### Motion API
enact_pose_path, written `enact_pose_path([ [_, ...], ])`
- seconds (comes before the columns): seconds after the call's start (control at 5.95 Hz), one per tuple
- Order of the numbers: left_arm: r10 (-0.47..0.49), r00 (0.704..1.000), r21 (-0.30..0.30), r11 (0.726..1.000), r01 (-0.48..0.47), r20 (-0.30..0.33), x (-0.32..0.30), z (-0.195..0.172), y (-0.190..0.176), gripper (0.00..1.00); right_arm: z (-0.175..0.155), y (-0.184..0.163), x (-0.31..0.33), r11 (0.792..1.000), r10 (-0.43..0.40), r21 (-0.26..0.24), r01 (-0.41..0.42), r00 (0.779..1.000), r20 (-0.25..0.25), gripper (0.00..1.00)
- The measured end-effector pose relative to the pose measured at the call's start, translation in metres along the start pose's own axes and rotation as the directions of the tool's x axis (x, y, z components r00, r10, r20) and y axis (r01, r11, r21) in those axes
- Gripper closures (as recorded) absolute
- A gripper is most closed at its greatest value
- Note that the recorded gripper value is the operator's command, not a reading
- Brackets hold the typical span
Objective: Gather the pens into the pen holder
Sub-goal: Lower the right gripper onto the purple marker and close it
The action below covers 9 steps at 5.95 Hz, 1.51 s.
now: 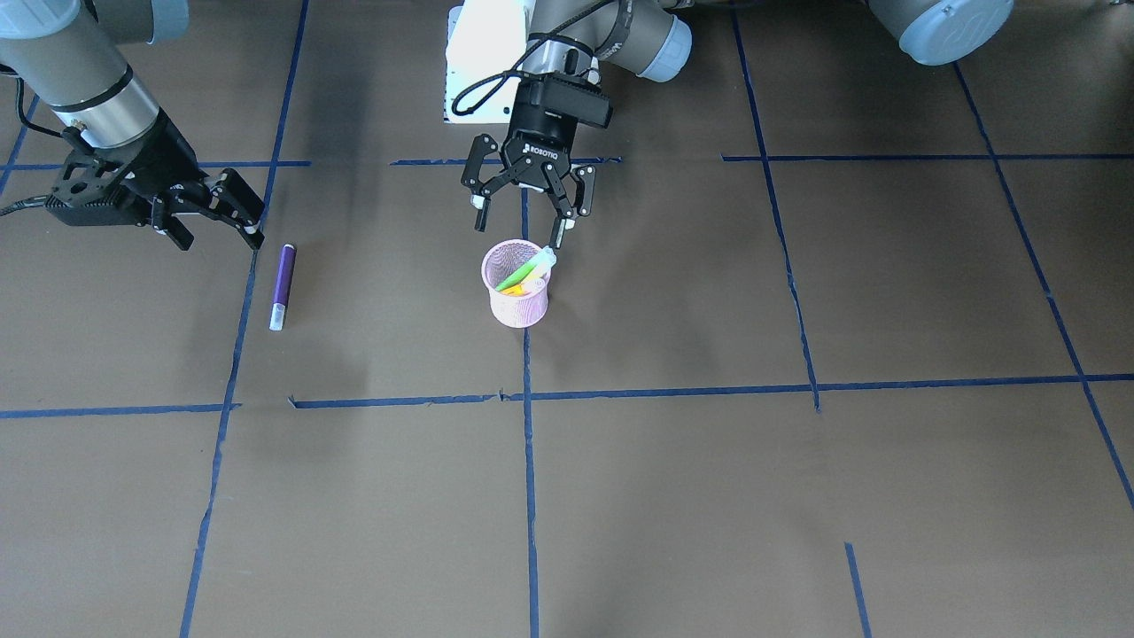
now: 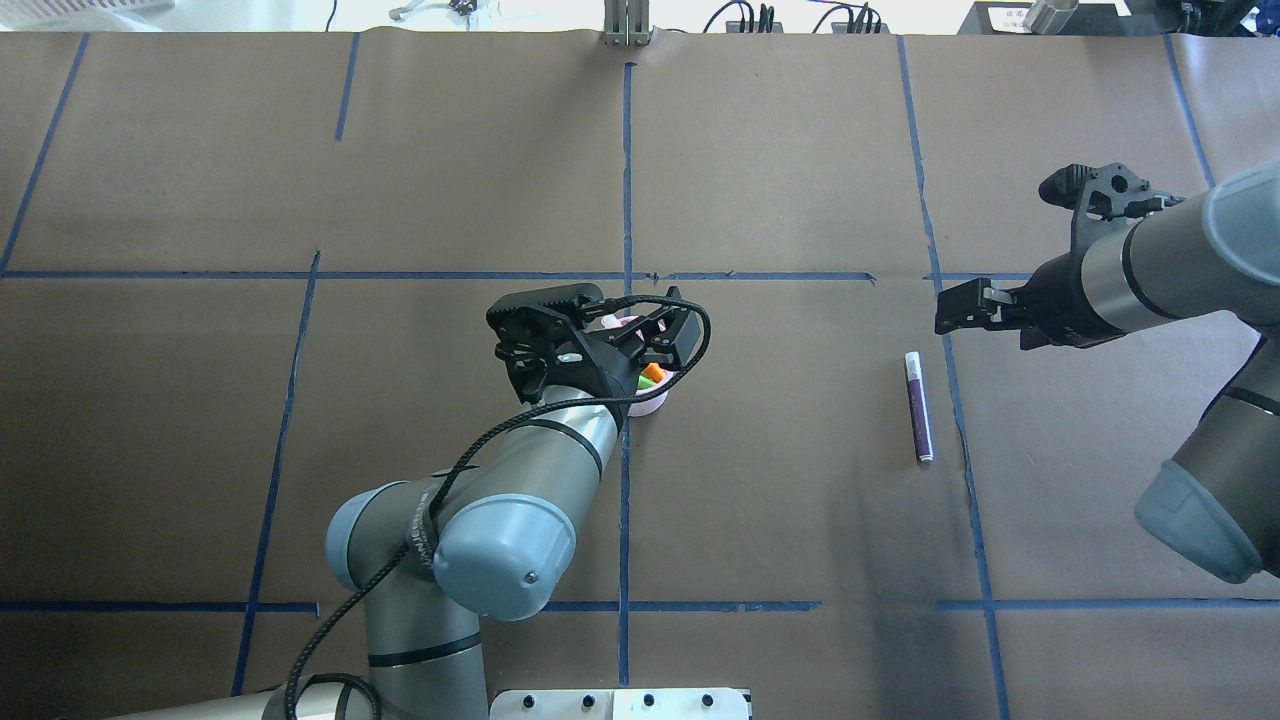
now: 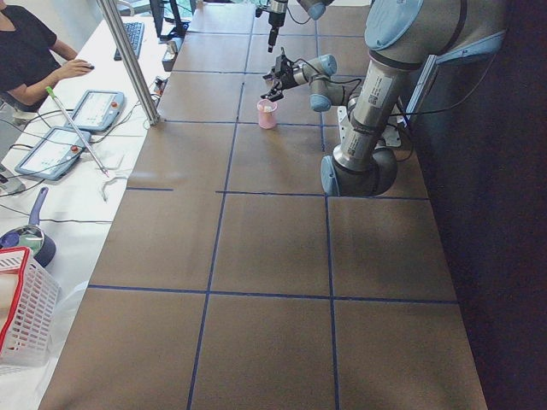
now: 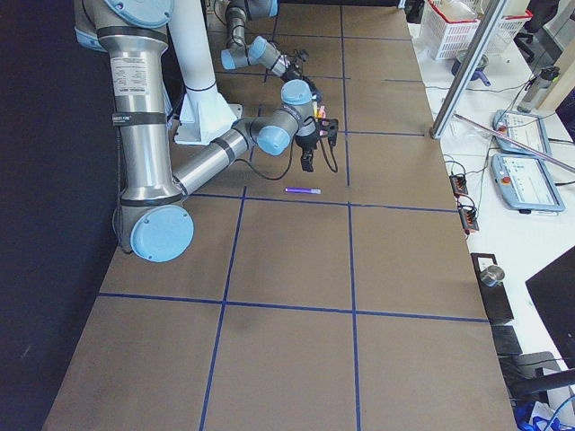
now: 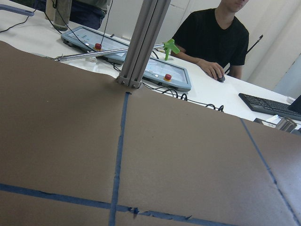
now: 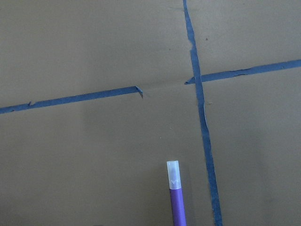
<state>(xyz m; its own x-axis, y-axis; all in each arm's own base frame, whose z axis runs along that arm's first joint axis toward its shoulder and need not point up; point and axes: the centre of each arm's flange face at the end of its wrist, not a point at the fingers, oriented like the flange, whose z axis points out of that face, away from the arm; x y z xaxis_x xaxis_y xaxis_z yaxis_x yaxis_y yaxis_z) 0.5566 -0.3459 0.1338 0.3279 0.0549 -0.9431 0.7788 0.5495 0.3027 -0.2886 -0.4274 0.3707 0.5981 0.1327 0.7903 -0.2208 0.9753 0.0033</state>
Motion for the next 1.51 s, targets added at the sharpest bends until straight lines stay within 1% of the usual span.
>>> enact_pose_path([
  [0.17, -0.012, 0.999, 0.005, 1.000, 0.012, -0.032, -0.005, -0.013, -0.013, 0.00, 0.023, -0.002, 0.000, 0.999, 0.008, -0.040, -0.008, 1.000, -0.020, 0.00],
  [0.34, 0.003, 0.999, 0.009, 1.000, -0.003, -0.053, -0.010, -0.025, -0.025, 0.00, 0.051, -0.008, -0.005, 0.997, 0.015, -0.080, -0.019, 0.999, -0.043, 0.01],
  [0.5, 0.019, 0.998, 0.012, 1.000, -0.018, -0.062, -0.013, -0.032, -0.032, 0.00, 0.077, -0.017, -0.015, 0.992, 0.028, -0.119, -0.037, 0.997, -0.074, 0.02],
  [0.67, 0.028, 0.998, 0.012, 1.000, -0.027, -0.063, -0.016, -0.034, -0.033, 0.00, 0.099, -0.019, -0.028, 0.983, 0.043, -0.174, -0.063, 0.992, -0.121, 0.05],
  [0.84, 0.033, 0.998, 0.011, 0.999, -0.032, -0.060, -0.018, -0.034, -0.032, 0.00, 0.114, -0.014, -0.038, 0.973, 0.035, -0.219, -0.069, 0.987, -0.158, 0.05],
  [1.01, 0.038, 0.998, 0.010, 0.999, -0.037, -0.055, -0.021, -0.033, -0.030, 0.00, 0.118, -0.014, -0.039, 0.969, -0.006, -0.243, -0.036, 0.986, -0.167, 0.05],
  [1.18, 0.040, 0.998, 0.008, 0.999, -0.039, -0.052, -0.024, -0.032, -0.027, 0.00, 0.119, -0.016, -0.034, 0.966, -0.055, -0.258, 0.011, 0.985, -0.164, 0.06],
  [1.35, 0.039, 0.998, 0.005, 0.999, -0.039, -0.052, -0.025, -0.032, -0.026, 0.00, 0.120, -0.020, -0.028, 0.963, -0.083, -0.267, 0.036, 0.983, -0.164, 0.07],
  [1.51, 0.039, 0.998, 0.003, 0.999, -0.039, -0.051, -0.025, -0.033, -0.024, 0.00, 0.126, -0.022, -0.024, 0.961, -0.091, -0.274, 0.041, 0.981, -0.171, 0.14],
])
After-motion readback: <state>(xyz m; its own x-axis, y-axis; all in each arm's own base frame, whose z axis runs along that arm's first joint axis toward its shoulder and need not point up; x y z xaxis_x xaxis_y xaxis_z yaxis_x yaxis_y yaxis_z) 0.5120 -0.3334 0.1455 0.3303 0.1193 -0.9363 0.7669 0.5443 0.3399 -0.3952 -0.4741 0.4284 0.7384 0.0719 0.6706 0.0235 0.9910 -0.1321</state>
